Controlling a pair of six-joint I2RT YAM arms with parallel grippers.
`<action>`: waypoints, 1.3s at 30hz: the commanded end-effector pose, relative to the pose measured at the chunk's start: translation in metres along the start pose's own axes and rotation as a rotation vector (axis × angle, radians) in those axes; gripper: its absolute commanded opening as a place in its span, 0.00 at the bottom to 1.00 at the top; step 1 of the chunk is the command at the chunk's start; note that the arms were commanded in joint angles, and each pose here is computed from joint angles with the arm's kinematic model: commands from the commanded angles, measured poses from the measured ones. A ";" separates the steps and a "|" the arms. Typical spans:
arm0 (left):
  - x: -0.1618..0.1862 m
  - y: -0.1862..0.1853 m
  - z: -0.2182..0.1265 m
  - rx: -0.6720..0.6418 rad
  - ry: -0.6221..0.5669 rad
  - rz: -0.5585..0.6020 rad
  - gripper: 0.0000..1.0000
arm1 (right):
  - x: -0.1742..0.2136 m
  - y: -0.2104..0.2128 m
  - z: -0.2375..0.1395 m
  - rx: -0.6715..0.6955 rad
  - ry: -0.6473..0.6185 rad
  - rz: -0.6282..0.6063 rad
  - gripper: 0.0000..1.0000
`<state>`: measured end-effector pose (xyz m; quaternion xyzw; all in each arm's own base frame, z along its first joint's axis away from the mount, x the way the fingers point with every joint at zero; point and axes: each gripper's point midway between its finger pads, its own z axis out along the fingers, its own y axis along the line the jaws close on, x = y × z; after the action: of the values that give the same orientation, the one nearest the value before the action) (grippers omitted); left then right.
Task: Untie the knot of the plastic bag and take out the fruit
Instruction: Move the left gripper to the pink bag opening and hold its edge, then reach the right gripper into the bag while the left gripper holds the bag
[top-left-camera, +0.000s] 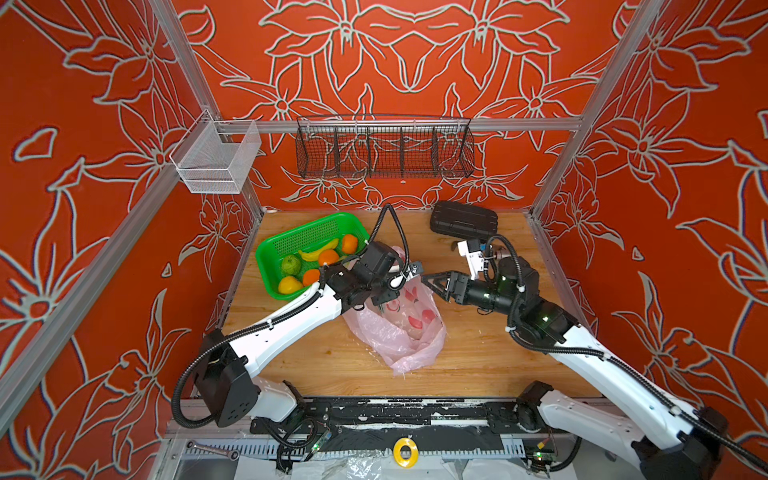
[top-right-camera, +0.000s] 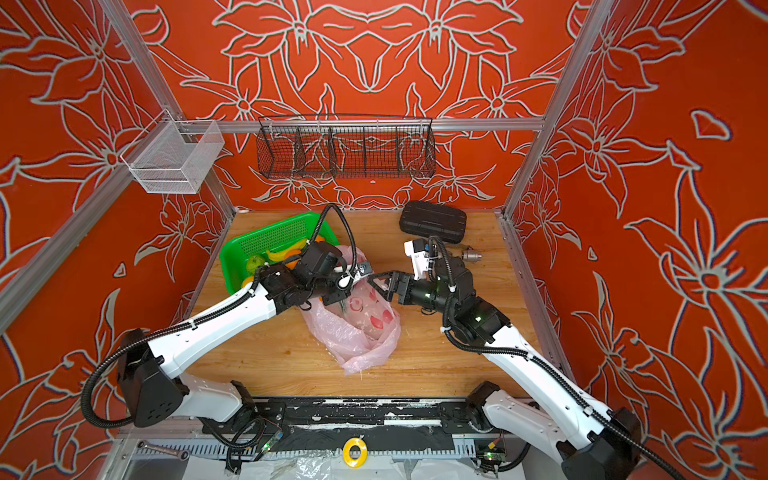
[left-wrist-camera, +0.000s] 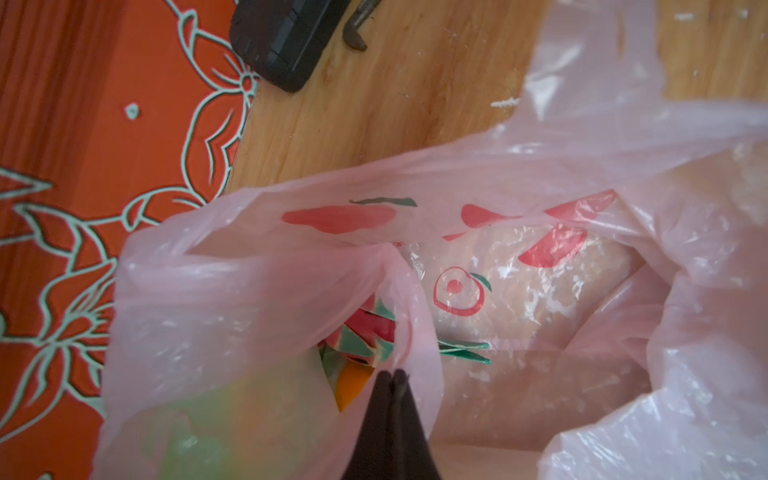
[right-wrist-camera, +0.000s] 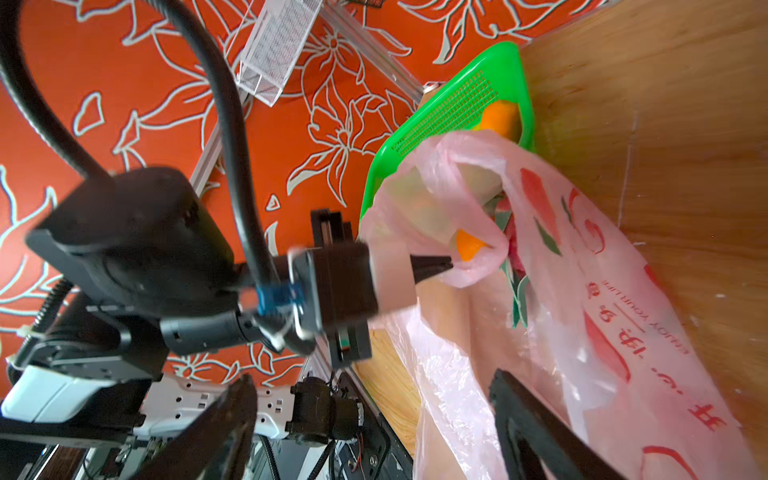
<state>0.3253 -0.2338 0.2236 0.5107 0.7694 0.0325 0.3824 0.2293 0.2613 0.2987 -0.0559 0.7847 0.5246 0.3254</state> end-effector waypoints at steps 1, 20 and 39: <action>-0.008 0.041 -0.024 -0.067 -0.081 -0.252 0.00 | 0.014 -0.002 0.013 -0.012 0.002 -0.026 0.87; 0.049 0.108 -0.027 -0.204 0.002 -0.867 0.00 | 0.075 -0.091 0.112 0.391 0.146 -0.309 0.56; 0.101 0.067 -0.023 0.004 0.046 -1.290 0.32 | 0.040 -0.140 0.195 0.557 -0.053 -0.400 0.69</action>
<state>0.3592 -0.1092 0.2098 -0.0394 0.9323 -0.1686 0.3175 0.3313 0.3682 0.1036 -0.1133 0.8773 0.2210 0.4107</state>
